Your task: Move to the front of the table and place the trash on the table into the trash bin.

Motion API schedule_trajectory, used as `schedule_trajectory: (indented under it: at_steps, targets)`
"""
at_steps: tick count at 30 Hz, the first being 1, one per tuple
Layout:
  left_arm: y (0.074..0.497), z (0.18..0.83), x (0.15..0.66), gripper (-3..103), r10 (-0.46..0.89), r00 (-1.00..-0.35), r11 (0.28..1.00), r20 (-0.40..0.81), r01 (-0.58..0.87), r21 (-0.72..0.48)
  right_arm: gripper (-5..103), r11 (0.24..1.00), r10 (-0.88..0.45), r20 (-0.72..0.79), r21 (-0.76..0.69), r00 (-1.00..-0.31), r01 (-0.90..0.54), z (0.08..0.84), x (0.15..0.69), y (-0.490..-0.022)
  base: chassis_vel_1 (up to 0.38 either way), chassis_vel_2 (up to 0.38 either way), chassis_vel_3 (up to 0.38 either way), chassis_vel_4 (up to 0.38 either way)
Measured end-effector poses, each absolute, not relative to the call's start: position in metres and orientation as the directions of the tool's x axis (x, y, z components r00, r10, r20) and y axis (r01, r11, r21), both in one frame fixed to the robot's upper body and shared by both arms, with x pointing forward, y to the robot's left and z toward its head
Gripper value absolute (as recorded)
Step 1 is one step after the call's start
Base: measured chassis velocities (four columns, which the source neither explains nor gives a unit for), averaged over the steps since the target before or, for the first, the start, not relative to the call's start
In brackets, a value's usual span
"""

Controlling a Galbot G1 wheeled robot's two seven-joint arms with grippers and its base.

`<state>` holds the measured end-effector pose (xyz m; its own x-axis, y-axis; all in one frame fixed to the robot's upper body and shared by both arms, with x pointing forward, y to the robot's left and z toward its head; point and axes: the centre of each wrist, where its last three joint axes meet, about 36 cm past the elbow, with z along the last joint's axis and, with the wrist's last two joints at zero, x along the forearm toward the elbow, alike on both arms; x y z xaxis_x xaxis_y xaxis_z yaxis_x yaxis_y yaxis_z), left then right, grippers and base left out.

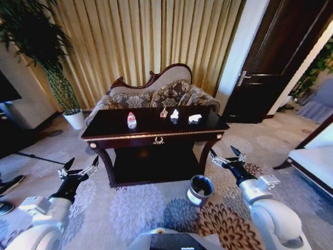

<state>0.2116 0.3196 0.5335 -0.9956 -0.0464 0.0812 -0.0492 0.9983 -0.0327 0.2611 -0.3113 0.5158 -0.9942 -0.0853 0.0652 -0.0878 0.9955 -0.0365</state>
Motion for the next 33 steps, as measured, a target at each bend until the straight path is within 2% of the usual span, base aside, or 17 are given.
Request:
schedule_trajectory:
  at_steps: [9, 17, 25, 33]
  targets:
    - [0.318, 0.532, 0.211, 100, -0.045, -0.995, 0.998, 0.084, -0.048, -0.04, 100, 0.995, -0.096, 0.071, -0.014, -0.993, -0.097, 0.51, 0.266, -0.31, -0.262, 0.261, 0.272, -0.285]
    - [0.318, 0.531, 0.21, 100, -0.046, -0.995, 0.998, 0.089, -0.05, -0.04, 100, 0.995, -0.093, 0.132, 0.049, -0.987, -0.088, 0.512, 0.291, -0.315, -0.033, 0.023, 0.014, -0.025]
    - [0.32, 0.532, 0.208, 100, -0.054, -0.993, 0.998, 0.104, -0.057, -0.023, 100, 0.997, -0.039, 0.204, 0.068, -0.978, -0.025, 0.515, 0.364, -0.35, 0.012, -0.017, -0.02, 0.014]
    - [0.319, 0.53, 0.207, 100, -0.057, -0.991, 0.998, 0.117, -0.06, -0.02, 100, 0.998, -0.011, 0.228, 0.056, -0.974, 0.002, 0.517, 0.409, -0.365, 0.0, 0.0, 0.0, 0.0]
